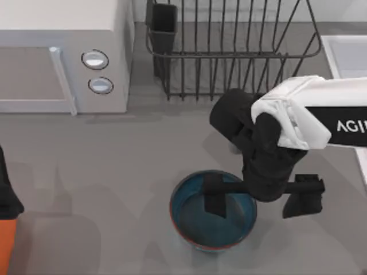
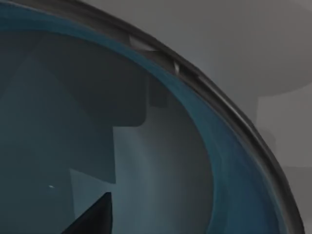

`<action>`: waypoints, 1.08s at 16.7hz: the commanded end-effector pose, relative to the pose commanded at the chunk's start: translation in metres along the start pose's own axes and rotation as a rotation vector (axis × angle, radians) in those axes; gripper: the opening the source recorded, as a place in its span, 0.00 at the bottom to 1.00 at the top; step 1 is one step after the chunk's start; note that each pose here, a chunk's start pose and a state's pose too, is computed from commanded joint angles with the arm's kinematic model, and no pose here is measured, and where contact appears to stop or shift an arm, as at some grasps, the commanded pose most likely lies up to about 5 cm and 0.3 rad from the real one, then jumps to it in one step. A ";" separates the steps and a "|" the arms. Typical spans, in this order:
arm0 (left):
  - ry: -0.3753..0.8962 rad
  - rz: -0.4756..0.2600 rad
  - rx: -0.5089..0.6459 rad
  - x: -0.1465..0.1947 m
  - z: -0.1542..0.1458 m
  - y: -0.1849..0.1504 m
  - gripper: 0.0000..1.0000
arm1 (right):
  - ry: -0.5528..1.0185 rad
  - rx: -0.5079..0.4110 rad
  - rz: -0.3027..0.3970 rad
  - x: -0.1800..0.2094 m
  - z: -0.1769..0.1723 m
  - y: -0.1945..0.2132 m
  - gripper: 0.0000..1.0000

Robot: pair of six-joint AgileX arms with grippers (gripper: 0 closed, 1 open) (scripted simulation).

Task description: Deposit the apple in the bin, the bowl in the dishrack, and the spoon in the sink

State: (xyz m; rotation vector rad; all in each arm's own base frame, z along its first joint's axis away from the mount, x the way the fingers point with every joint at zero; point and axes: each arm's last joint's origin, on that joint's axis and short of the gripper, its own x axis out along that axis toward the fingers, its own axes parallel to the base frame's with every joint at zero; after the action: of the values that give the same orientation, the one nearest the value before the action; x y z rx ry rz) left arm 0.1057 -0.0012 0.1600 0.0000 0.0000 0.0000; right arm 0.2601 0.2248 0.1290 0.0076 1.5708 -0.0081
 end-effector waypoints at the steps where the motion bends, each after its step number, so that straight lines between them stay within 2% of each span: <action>1: 0.000 0.000 0.000 0.000 0.000 0.000 1.00 | 0.000 0.000 0.000 0.000 0.000 0.000 1.00; 2: 0.000 0.000 0.000 0.000 0.000 0.000 1.00 | 0.000 0.000 0.000 0.000 0.000 0.000 1.00; 15: 0.000 0.000 0.000 0.000 0.000 0.000 1.00 | 0.000 0.000 0.000 0.000 0.000 0.000 0.02; 18: 0.000 0.000 0.000 0.000 0.000 0.000 1.00 | 0.000 0.000 0.000 0.000 0.000 0.000 0.00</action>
State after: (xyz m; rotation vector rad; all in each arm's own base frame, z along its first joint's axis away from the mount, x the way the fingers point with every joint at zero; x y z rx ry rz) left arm 0.1057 -0.0012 0.1600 0.0000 0.0000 0.0000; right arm 0.2601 0.2248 0.1290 0.0076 1.5708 -0.0081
